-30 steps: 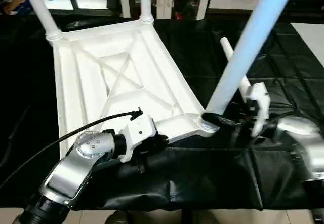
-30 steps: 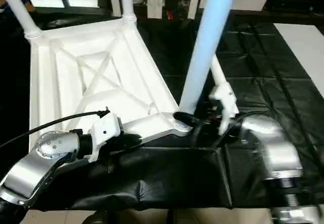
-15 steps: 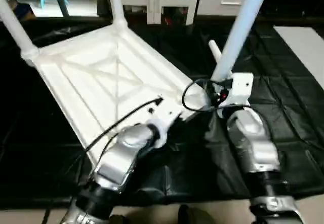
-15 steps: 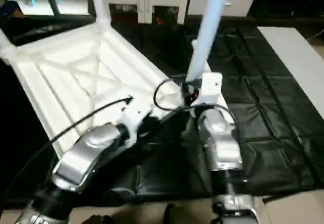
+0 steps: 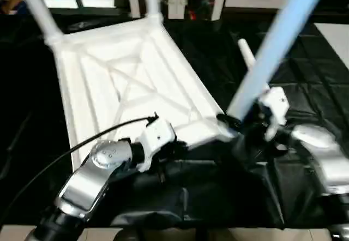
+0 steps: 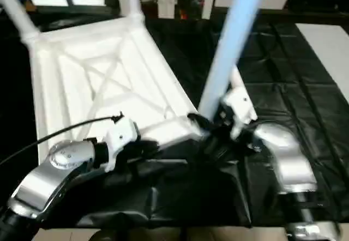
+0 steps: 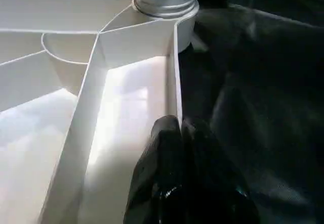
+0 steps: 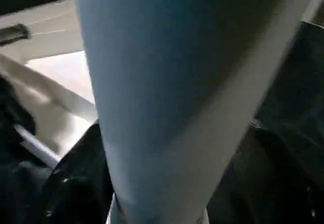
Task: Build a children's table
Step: Rotate leg to tighten
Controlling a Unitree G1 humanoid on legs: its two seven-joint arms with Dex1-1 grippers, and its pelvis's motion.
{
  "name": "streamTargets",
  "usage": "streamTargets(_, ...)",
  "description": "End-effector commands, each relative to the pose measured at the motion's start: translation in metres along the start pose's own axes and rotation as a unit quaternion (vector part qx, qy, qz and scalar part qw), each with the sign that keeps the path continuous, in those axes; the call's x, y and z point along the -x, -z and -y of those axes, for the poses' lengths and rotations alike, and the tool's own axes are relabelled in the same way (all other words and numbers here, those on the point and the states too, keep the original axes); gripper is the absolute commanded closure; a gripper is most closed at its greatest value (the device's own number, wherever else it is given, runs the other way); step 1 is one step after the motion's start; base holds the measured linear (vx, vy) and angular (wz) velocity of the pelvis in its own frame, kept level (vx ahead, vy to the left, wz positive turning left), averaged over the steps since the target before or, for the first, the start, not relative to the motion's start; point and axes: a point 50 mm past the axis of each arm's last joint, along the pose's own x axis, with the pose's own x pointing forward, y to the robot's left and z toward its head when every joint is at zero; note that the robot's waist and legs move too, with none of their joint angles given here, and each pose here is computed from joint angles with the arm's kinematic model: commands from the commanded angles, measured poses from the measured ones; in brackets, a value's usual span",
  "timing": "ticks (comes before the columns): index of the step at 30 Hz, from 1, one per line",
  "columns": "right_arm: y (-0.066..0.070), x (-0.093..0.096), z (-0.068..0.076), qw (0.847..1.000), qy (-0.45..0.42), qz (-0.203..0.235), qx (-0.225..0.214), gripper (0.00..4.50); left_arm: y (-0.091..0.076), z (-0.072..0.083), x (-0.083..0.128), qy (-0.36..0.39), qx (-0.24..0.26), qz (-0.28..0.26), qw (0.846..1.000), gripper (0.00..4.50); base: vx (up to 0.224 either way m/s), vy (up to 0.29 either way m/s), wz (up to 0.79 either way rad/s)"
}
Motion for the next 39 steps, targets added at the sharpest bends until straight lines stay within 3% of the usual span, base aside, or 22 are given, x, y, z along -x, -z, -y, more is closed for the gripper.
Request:
streamTargets(1, -0.008, 0.014, 0.01, 1.0, 0.021, 0.014, 0.012, 1.28, 0.014, 0.009, 0.001, 0.03, 0.022, -0.025, 0.999, 4.5, 0.0, 0.0, 0.0)
streamTargets(8, -0.005, 0.008, 0.005, 1.0, -0.003, 0.025, -0.015, 1.64, 0.015, 0.009, 0.002, 0.034, 0.02, -0.026, 0.999, 4.5, 0.0, 0.0, 0.0)
streamTargets(15, -0.002, 0.003, 0.004, 0.999, 0.011, 0.027, -0.022, 2.33, 0.015, 0.01, 0.002, 0.035, 0.021, -0.027, 0.999, 4.5, 0.0, 0.0, 0.0)
streamTargets(20, 0.016, -0.014, 0.002, 0.994, 0.093, -0.012, -0.047, 2.6, 0.017, 0.012, -0.006, 0.021, 0.041, -0.044, 0.998, 4.5, 0.0, 0.0, 0.0)
streamTargets(23, 0.037, -0.032, -0.003, 0.979, 0.174, -0.049, -0.09, 2.61, 0.015, 0.011, -0.024, -0.017, 0.066, -0.062, 0.996, 4.5, -0.034, 0.0, -0.04)
streamTargets(24, 0.051, -0.048, -0.007, 0.957, 0.243, -0.066, -0.146, 2.62, 0.009, 0.008, -0.043, -0.065, 0.091, -0.064, 0.992, 4.5, -0.051, 0.005, -0.07)
streamTargets(25, 0.054, -0.051, -0.007, 0.952, 0.256, -0.069, -0.155, 2.62, 0.008, 0.008, -0.047, -0.073, 0.097, -0.063, 0.991, 4.5, 0.0, 0.0, 0.0)
streamTargets(26, 0.061, -0.064, -0.011, 0.931, 0.303, -0.072, -0.189, 2.62, -0.002, 0.009, -0.064, -0.097, 0.117, -0.054, 0.987, 4.5, 0.0, 0.0, 0.0)
streamTargets(27, 0.061, -0.064, -0.011, 0.931, 0.303, -0.072, -0.189, 2.62, -0.002, 0.009, -0.064, -0.097, 0.117, -0.054, 0.987, 4.5, 0.0, 0.0, 0.0)
streamTargets(28, 0.066, -0.077, -0.016, 0.912, 0.335, -0.073, -0.224, 2.62, -0.014, 0.015, -0.08, -0.095, 0.128, -0.039, 0.986, 4.5, 0.0, 0.0, 0.0)
streamTargets(30, 0.066, -0.087, -0.019, 0.907, 0.342, -0.074, -0.234, 2.62, -0.023, 0.021, -0.089, -0.082, 0.126, -0.029, 0.988, 4.5, 0.0, 0.0, 0.0)
streamTargets(32, 0.056, -0.098, -0.018, 0.92, 0.329, -0.054, -0.206, 2.62, -0.029, 0.026, -0.092, -0.06, 0.115, -0.019, 0.991, 4.5, 0.0, 0.0, 0.0)
streamTargets(35, 0.043, -0.094, -0.009, 0.935, 0.316, -0.024, -0.159, 2.62, -0.019, 0.017, -0.082, -0.083, 0.118, -0.033, 0.989, 4.5, 0.0, 0.0, 0.0)
streamTargets(37, 0.033, -0.092, -0.008, 0.954, 0.262, 0.014, -0.142, 2.62, -0.012, 0.01, -0.075, -0.105, 0.12, -0.045, 0.986, 4.5, 0.0, 0.0, 0.0)
streamTargets(38, 0.028, -0.086, -0.008, 0.965, 0.23, 0.022, -0.124, 2.07, -0.008, 0.005, -0.069, -0.115, 0.119, -0.05, 0.985, 4.5, 0.0, 0.0, 0.0)
streamTargets(39, 0.023, -0.081, -0.008, 0.973, 0.204, 0.032, -0.103, 2.07, -0.004, 0.001, -0.065, -0.126, 0.12, -0.055, 0.983, 4.5, 0.0, 0.0, 0.0)
